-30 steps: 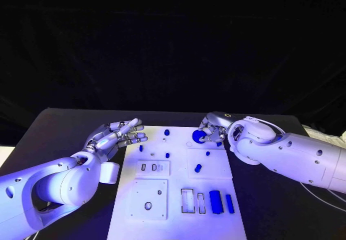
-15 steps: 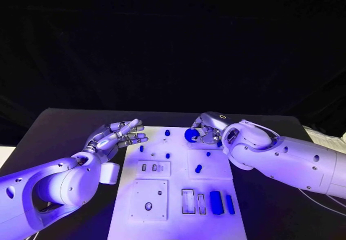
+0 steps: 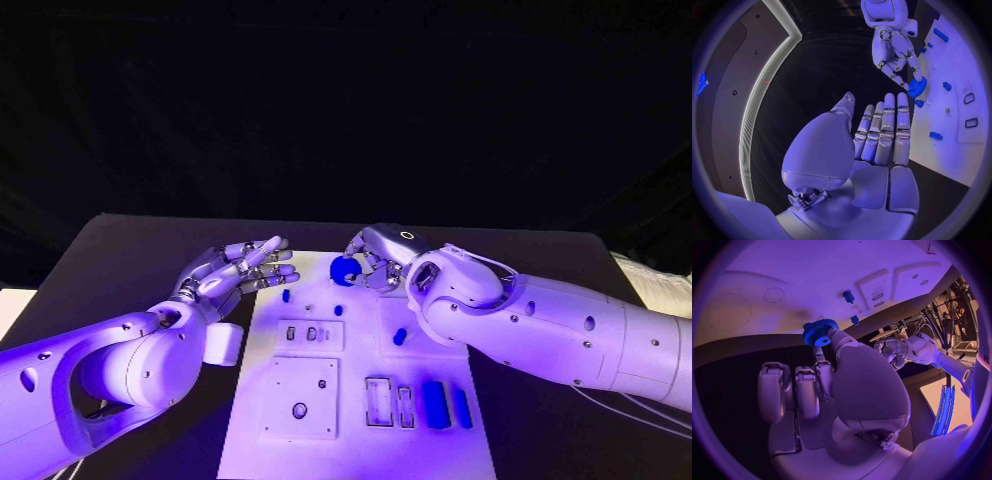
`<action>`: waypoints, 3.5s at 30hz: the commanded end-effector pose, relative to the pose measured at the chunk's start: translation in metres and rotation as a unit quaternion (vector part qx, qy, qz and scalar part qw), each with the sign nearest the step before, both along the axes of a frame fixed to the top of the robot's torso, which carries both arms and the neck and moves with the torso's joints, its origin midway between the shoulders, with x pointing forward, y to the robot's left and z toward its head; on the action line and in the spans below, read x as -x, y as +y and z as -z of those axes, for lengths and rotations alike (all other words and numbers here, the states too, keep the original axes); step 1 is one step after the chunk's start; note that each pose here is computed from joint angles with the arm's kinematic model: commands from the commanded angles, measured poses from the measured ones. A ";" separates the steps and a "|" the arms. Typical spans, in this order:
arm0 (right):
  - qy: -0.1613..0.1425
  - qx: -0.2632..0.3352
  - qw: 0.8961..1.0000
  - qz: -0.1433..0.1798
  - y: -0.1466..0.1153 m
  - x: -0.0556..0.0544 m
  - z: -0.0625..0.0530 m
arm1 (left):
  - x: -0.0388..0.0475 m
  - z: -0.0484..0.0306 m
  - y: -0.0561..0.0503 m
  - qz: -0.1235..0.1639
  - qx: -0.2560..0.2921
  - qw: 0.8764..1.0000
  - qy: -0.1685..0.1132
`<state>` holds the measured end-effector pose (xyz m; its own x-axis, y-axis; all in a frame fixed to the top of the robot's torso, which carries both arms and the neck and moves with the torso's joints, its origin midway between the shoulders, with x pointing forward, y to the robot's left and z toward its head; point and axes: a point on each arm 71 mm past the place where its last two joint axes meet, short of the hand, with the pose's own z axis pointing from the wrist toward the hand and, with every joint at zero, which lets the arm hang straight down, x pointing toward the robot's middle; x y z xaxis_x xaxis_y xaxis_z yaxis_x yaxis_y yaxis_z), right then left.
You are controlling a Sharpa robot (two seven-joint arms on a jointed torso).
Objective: Assemble the parts on the task board
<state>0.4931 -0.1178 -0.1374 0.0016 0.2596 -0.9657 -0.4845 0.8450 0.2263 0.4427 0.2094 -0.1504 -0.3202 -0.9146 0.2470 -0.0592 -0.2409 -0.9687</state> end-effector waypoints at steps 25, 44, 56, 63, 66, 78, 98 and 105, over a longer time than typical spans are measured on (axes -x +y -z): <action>0.014 0.035 0.999 0.000 0.027 -0.011 0.024 | 0.0007 -0.0019 -0.003 0.012 0.007 1.000 -0.004; 0.049 0.041 0.998 0.000 0.024 -0.013 0.030 | 0.0008 -0.0018 -0.003 0.011 0.006 1.000 -0.003; 0.049 0.017 0.998 0.019 0.008 -0.015 0.029 | 0.0004 -0.0016 -0.001 0.008 0.005 1.000 -0.002; 0.000 -0.060 0.998 0.012 -0.015 -0.011 0.017 | 0.0005 -0.0016 0.000 0.008 0.005 1.000 -0.002; -0.001 -0.103 0.995 -0.006 -0.032 -0.009 0.011 | 0.0002 -0.0015 0.001 0.007 0.004 1.000 -0.002; 0.080 -0.183 0.980 -0.005 -0.130 -0.006 0.014 | -0.0003 -0.0011 0.002 0.007 0.006 1.000 -0.001; 0.092 -0.145 0.984 0.037 -0.183 -0.002 0.044 | -0.0055 0.0019 0.003 0.003 0.004 1.000 0.001; 0.099 -0.142 0.984 0.042 -0.186 -0.004 0.050 | -0.0063 0.0023 0.004 0.001 0.003 1.000 0.001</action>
<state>0.4972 -0.3057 -0.1863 -0.1245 0.5356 -0.8352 -0.3209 0.7748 0.5447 0.4492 0.2153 -0.1540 -0.3041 -0.9210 0.2435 -0.0635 -0.2355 -0.9698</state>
